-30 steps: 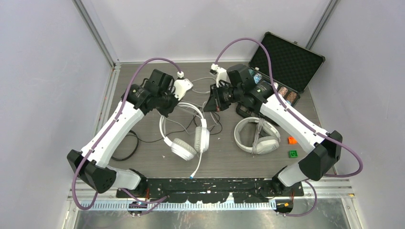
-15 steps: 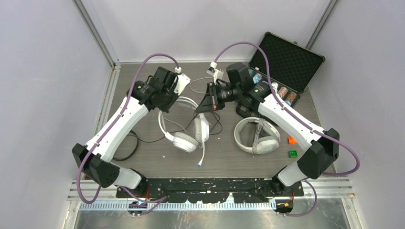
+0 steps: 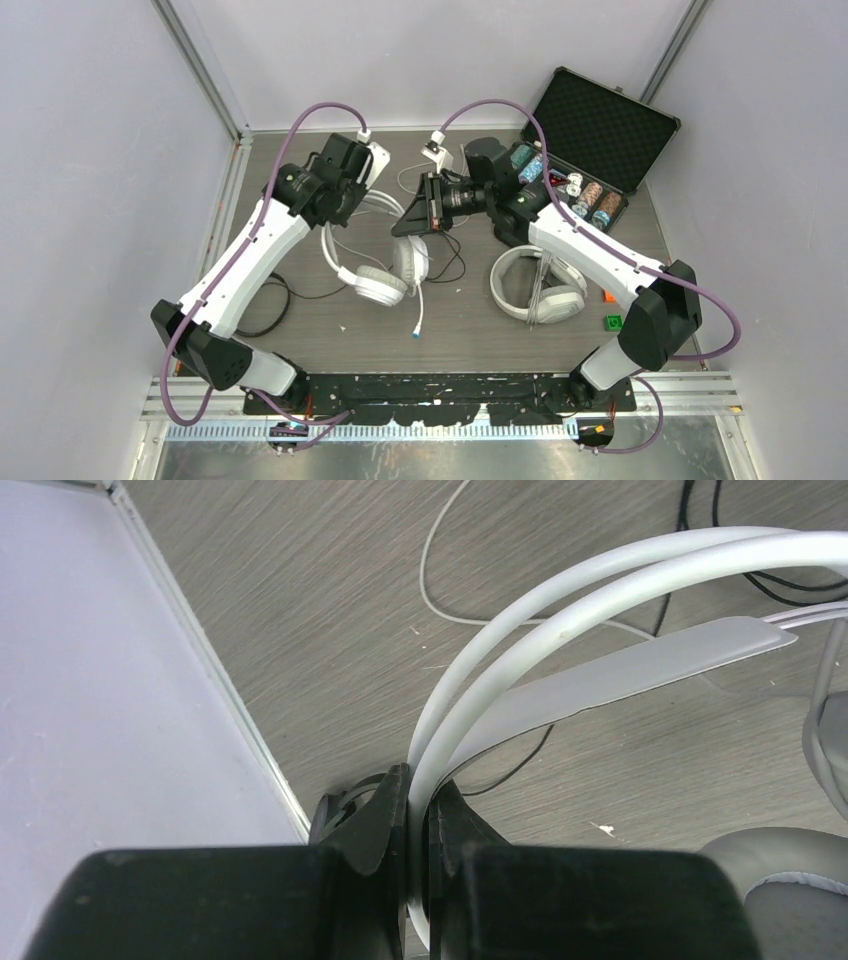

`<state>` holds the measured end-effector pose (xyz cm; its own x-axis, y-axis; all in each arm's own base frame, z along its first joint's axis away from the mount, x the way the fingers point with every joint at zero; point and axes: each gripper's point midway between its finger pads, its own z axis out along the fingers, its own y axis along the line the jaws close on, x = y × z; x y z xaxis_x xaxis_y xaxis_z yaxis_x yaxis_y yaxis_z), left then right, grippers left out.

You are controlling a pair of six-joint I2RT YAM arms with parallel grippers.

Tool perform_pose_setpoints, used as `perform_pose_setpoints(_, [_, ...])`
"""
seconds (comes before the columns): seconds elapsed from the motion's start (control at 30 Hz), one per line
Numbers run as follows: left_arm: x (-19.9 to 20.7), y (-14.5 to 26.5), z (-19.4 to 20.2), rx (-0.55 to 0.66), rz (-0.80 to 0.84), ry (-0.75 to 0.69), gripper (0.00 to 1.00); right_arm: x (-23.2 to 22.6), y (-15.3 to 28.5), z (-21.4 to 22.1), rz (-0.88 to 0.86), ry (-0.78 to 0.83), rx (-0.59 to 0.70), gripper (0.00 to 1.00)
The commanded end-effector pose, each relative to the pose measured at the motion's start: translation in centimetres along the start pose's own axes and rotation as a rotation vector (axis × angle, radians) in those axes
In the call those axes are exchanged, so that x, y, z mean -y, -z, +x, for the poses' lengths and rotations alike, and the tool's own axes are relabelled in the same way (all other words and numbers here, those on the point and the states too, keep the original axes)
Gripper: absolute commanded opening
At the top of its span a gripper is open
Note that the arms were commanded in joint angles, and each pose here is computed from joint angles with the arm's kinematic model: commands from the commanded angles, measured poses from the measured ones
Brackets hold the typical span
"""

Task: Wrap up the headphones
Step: Wrap the headphones cable around the headphones.

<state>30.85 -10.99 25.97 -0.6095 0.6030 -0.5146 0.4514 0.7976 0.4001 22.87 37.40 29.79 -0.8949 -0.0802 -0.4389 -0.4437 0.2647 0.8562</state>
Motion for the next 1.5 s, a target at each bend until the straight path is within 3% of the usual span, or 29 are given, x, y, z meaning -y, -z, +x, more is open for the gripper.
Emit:
perform_pose_setpoints(0.0, [-2.2,0.9,-1.2,0.023,-0.113,0.073,0.00,-6.1,0.7,-0.3,-0.206,0.102,0.008,0.17])
perform_pose_setpoints(0.77, [-7.3,2.6,-3.3,0.115,-0.394,0.369,0.00,-8.8,1.0,1.2,-0.271,0.121,0.021,0.20])
perform_pose_setpoints(1.0, [-8.8,3.1,-3.0,0.126,-0.441,0.404,0.00,-10.5,1.3,1.0,-0.362,0.113,0.034,0.16])
perform_pose_setpoints(1.47, [-11.3,4.1,-3.8,0.185,-0.468,0.521,0.00,-9.5,0.2,2.5,-0.365,0.104,-0.011,0.19])
